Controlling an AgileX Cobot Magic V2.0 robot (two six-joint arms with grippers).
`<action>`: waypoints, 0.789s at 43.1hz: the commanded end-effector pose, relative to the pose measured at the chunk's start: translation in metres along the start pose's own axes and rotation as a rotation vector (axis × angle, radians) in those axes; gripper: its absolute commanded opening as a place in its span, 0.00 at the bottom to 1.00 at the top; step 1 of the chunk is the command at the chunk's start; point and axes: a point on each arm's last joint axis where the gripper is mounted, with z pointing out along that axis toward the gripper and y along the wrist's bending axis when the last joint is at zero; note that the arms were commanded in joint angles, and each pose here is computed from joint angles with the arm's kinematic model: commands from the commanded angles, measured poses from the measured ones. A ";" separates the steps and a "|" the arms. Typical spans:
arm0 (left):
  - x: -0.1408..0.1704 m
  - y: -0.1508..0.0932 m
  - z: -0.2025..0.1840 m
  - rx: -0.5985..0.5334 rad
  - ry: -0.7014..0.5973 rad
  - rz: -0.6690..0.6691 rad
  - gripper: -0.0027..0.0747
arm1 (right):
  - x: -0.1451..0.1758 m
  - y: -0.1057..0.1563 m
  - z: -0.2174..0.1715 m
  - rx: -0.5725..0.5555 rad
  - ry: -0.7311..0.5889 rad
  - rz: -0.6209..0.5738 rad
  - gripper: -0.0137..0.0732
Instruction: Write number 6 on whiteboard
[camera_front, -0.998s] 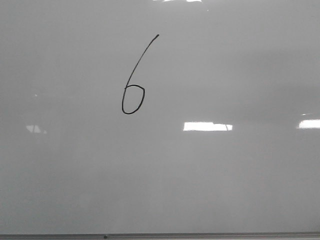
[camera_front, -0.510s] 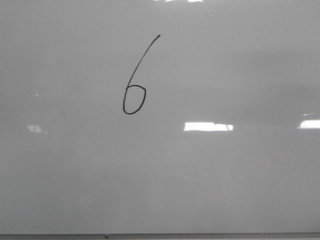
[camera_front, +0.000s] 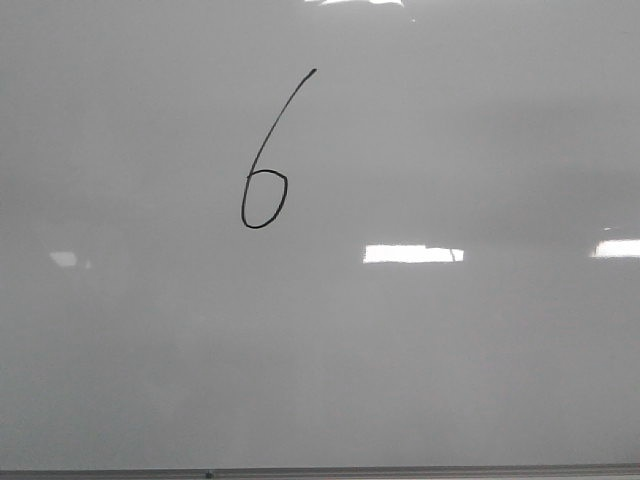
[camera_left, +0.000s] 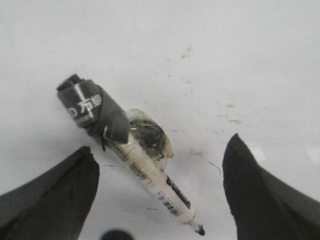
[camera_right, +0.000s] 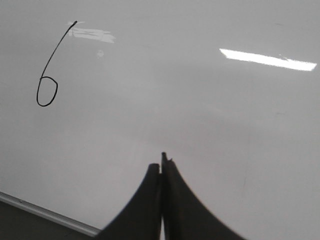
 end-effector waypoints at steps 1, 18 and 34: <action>-0.017 0.000 -0.032 -0.019 -0.148 -0.009 0.69 | -0.017 -0.002 -0.006 0.027 -0.118 0.011 0.08; 0.010 -0.009 -0.136 0.008 -0.358 0.000 0.51 | -0.010 0.000 -0.031 0.049 -0.262 -0.025 0.08; 0.069 -0.019 -0.198 0.009 -0.573 0.047 0.01 | 0.004 0.002 -0.052 0.060 -0.391 -0.035 0.08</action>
